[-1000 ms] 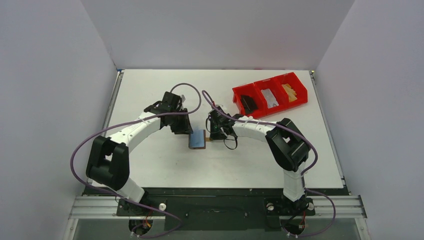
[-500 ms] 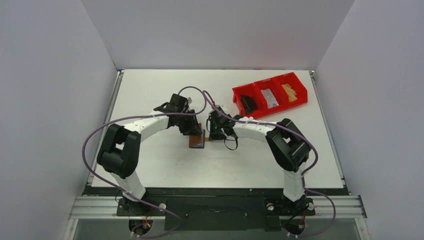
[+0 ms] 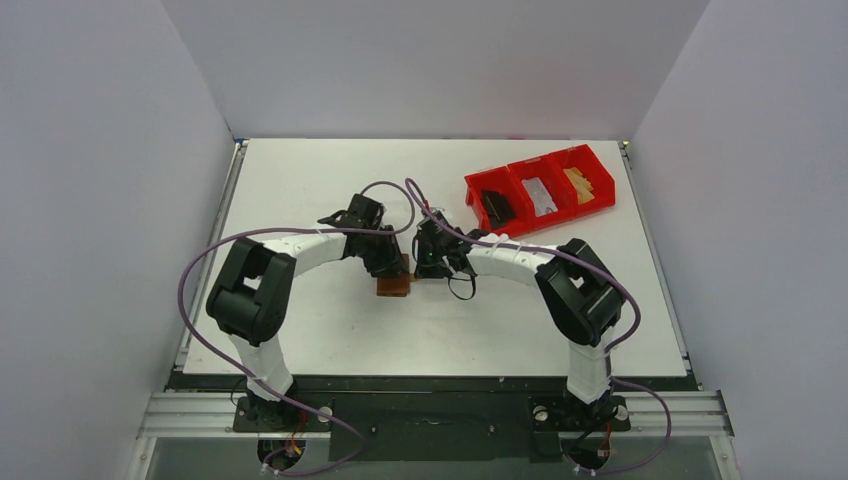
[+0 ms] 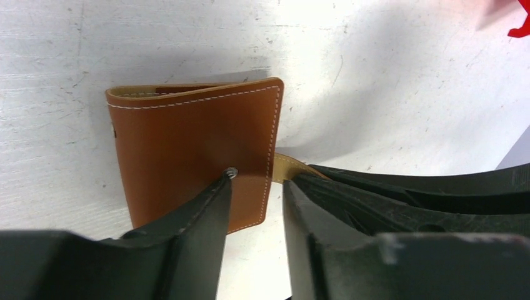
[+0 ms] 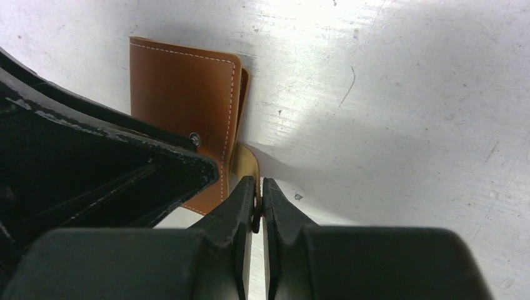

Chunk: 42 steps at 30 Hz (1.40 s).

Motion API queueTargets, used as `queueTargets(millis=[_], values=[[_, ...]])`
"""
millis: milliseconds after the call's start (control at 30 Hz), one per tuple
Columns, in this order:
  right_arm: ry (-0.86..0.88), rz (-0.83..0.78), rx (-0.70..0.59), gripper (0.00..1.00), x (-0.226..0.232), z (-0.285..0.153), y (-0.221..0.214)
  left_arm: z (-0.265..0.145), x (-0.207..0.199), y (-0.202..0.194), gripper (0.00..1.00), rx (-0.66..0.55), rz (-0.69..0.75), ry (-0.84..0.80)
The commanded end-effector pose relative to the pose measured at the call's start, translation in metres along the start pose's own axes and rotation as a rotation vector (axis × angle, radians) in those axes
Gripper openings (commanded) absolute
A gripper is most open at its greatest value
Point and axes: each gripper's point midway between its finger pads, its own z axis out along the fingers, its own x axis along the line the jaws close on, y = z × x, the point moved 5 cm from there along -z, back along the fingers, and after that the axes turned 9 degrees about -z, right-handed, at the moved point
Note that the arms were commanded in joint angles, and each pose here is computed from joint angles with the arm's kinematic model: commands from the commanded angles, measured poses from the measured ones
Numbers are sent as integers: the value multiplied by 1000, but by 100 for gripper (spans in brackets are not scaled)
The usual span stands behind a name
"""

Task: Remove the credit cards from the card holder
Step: Close the card holder at the center of the board, then reset both arms

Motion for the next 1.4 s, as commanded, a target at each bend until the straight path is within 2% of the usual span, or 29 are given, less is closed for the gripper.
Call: queueTargets(millis=[0, 133, 333, 933, 1200, 1367], values=[[47, 7, -87, 6, 11, -23, 22, 8, 19, 4, 39, -43, -6, 88], [49, 11, -93, 15, 11, -25, 24, 6, 15, 4, 45, -46, 2, 76], [57, 17, -98, 23, 13, -26, 27, -4, 7, 7, 45, -61, 5, 47], [134, 33, -139, 27, 29, -43, 45, -56, -14, 20, 46, -167, 46, -2], [156, 27, -200, 43, 35, -70, 64, -83, -22, 32, 47, -224, 81, -29], [150, 25, -252, 53, 34, -87, 77, -108, -30, 39, 52, -275, 112, -72]])
